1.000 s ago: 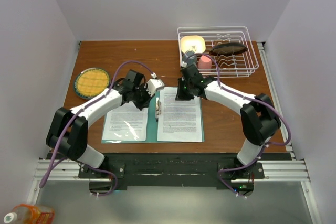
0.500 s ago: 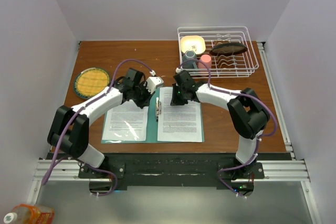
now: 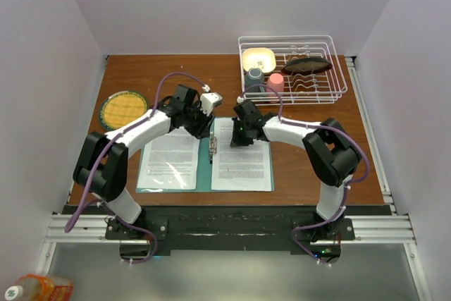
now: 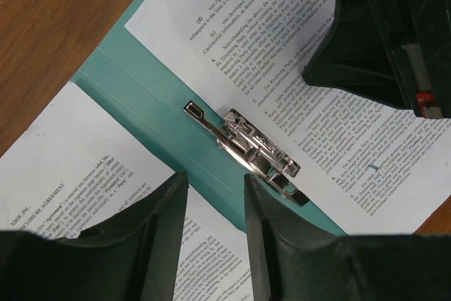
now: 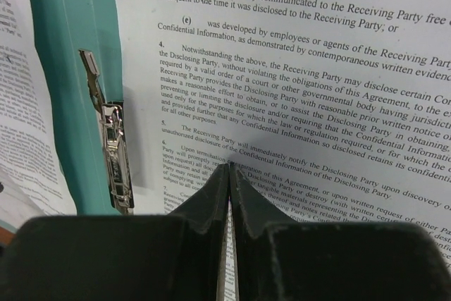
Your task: Put the files into the folder
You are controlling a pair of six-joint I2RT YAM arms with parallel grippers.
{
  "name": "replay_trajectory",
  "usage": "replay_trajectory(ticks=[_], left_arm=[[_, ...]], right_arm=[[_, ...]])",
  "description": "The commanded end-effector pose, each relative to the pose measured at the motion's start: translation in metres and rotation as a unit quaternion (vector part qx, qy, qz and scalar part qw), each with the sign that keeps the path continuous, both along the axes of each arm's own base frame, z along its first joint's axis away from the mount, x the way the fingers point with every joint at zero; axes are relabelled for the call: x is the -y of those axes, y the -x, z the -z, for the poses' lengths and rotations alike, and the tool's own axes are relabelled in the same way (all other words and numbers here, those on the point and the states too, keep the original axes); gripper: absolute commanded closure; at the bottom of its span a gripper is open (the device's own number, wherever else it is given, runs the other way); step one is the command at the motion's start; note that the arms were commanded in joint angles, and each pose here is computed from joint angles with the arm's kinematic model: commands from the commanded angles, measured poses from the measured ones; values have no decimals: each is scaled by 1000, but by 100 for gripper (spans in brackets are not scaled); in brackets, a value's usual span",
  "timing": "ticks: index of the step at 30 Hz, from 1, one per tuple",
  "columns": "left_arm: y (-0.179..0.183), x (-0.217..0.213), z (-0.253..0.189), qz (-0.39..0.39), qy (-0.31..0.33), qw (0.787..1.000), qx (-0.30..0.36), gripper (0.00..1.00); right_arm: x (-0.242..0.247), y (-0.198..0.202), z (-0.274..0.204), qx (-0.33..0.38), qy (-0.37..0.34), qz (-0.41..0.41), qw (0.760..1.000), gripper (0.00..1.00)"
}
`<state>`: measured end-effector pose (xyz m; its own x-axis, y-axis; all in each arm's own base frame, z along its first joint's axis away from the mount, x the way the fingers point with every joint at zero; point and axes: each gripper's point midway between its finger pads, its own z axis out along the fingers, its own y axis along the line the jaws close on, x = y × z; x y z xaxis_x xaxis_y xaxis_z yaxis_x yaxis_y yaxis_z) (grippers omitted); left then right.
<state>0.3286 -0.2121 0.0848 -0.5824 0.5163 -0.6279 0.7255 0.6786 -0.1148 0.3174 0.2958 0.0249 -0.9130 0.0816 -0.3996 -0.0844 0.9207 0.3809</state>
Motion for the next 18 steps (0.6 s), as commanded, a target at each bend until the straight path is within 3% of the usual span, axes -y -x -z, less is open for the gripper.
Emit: replay_trajectory(ticks=[1,8,18], left_arm=[[-17,13,-5,-26,35,999,-1,55],[-27,14,5,-59,39,998,0,44],[-38,11,29,-84,25,996,-6,44]], right_arm=[[-3,1,4,5,-8,4,1000,94],[-1,8,15,-4,-4,3,1000,95],[0,16,22,-10,-3,4,1000,95]])
